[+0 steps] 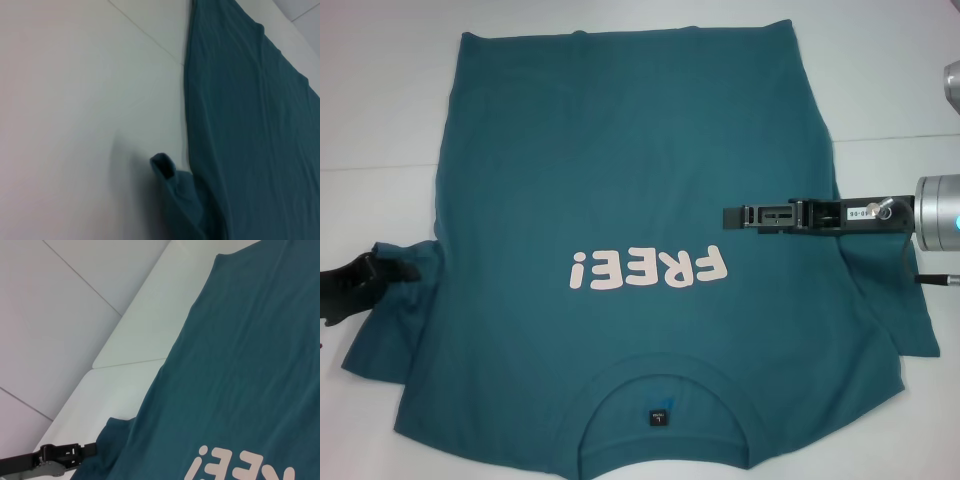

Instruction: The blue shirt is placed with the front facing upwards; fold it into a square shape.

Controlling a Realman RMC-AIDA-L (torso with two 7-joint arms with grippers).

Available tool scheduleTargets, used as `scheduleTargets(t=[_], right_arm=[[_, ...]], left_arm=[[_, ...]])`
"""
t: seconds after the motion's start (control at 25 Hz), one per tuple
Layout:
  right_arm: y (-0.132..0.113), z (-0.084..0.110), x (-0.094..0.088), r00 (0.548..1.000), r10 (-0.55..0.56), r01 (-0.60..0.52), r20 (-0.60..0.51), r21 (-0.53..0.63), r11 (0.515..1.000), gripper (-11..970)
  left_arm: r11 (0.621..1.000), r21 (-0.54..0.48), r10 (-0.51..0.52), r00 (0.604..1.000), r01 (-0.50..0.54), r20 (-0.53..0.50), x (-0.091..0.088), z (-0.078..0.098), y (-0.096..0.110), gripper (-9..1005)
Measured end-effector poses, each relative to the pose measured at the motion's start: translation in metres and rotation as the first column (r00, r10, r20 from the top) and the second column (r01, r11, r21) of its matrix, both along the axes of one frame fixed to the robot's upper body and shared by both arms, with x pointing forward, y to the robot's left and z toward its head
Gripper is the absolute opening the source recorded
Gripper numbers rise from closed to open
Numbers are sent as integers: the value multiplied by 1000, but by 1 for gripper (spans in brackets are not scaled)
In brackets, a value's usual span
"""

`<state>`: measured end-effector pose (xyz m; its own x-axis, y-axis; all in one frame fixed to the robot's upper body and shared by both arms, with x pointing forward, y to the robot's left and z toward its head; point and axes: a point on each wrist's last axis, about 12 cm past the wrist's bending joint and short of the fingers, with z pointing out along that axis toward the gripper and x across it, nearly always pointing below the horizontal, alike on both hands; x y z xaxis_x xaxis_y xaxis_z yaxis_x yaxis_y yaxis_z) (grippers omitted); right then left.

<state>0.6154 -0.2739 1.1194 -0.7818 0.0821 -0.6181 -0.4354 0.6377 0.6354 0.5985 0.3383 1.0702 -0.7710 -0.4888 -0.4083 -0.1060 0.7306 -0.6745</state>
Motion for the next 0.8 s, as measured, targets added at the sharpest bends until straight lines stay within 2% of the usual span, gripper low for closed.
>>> scheduleTargets(t=[0.48, 0.8], right_arm=[[0, 0, 0, 1000, 0, 0, 0, 3, 1000, 922], [0, 0, -1, 1000, 3, -3, -1, 4, 1000, 922]], left_arm=[[1000, 9, 15, 1000, -15, -9, -4, -4, 5, 67], [1000, -28, 15, 1000, -15, -9, -6, 0, 7, 44]])
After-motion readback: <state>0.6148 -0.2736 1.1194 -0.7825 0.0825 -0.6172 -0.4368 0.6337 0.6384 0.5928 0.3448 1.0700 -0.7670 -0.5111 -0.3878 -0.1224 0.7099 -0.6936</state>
